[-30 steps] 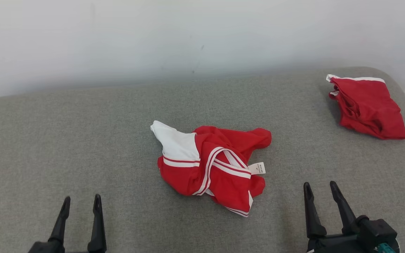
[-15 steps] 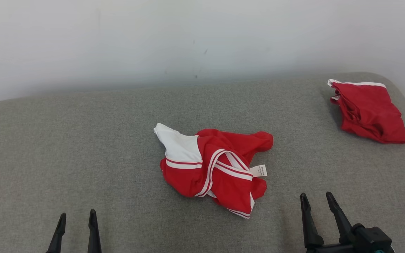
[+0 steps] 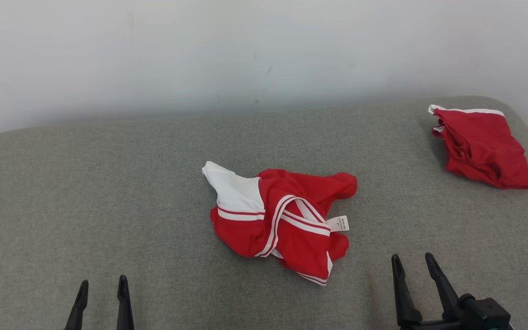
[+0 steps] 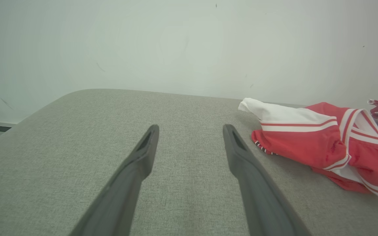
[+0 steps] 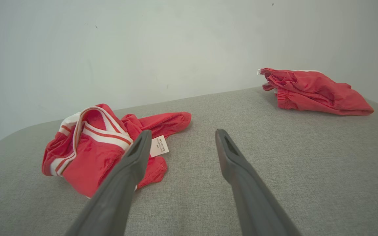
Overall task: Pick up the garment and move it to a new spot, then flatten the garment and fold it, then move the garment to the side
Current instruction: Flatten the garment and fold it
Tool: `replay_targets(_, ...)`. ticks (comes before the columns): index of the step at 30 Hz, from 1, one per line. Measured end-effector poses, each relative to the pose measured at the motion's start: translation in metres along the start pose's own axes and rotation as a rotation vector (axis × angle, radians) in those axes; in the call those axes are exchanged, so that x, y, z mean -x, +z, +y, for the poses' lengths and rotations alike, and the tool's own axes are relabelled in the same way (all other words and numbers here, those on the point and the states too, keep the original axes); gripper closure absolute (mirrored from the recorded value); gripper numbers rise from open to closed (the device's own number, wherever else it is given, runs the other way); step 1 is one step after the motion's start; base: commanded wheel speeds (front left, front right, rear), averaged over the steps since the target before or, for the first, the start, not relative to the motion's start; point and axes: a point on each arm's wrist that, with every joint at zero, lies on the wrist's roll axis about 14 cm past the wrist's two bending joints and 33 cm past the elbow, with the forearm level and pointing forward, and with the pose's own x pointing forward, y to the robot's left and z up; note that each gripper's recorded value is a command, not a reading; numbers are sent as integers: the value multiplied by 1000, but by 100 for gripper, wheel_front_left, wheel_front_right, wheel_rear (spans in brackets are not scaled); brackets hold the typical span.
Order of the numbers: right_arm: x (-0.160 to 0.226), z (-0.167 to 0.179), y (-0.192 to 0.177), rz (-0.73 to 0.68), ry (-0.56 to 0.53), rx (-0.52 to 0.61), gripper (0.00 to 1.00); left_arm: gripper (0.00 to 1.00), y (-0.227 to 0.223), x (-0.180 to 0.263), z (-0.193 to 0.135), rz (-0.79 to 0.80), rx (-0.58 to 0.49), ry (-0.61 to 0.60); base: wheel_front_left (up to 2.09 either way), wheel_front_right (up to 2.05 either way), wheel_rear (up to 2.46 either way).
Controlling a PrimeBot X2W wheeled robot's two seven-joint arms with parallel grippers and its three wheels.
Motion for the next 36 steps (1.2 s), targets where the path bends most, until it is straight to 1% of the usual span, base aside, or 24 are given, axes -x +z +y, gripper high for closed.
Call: replay_targets(36, 0, 1, -1, 4, 2, 0, 0, 0, 0, 0, 2, 1, -11, 8, 0, 0, 0)
